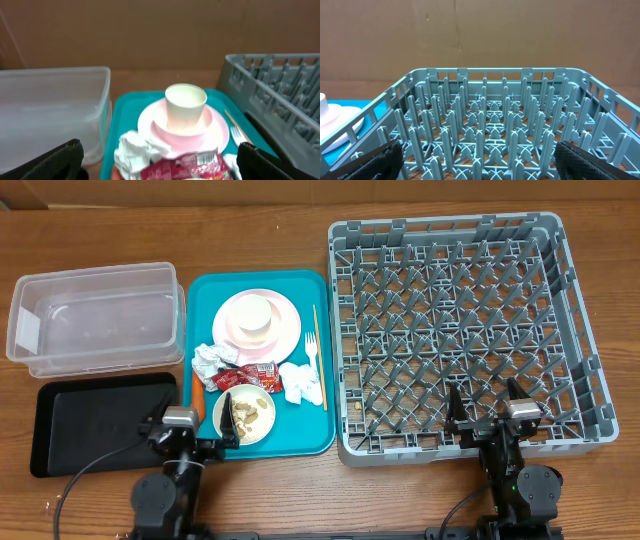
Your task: Sort waste into correct bins and load items into the dishwasher
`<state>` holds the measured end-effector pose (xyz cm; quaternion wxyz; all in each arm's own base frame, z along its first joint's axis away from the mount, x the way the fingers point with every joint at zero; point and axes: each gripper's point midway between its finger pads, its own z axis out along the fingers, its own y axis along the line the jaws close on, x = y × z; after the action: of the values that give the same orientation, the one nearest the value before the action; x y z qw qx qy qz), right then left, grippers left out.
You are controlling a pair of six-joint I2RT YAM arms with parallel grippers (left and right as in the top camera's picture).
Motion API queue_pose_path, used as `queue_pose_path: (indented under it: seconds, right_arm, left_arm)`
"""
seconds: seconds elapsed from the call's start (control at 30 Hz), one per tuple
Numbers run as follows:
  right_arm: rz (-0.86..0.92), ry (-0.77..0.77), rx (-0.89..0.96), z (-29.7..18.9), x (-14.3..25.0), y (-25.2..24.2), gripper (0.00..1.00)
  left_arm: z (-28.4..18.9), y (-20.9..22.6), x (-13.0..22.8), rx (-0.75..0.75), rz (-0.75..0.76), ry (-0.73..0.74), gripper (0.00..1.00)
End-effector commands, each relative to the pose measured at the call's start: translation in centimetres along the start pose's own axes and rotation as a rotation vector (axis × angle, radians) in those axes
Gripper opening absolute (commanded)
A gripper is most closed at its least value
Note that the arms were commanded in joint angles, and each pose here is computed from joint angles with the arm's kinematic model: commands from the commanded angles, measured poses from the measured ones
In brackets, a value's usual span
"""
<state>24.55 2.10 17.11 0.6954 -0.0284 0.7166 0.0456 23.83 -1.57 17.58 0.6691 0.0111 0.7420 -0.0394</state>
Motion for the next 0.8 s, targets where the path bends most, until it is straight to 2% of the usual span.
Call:
queue_pose_path:
  seconds: [0.0, 0.2, 0.57, 0.77]
  right_arm:
    - [-0.004, -0.007, 0.001, 0.0, 0.1, 0.0, 1.00]
    - [-0.004, -0.006, 0.001, 0.0, 0.1, 0.0, 1.00]
    - [-0.004, -0.006, 0.001, 0.0, 0.1, 0.0, 1.00]
    - [-0.004, -0.007, 0.001, 0.0, 0.1, 0.0, 1.00]
  left_arm:
    - [-2.4, -0.8, -6.3, 0.030, 0.016, -0.102, 1.00]
    - [-4.8, -1.3, -10.2, 0.045, 0.014, -0.044, 1.00]
    - [-4.0, -2.5, -13.3, 0.092, -0.014, 0.346, 1.00]
    - [-2.4, -6.7, -12.8, 0.340, -0.093, 0.516, 1.00]
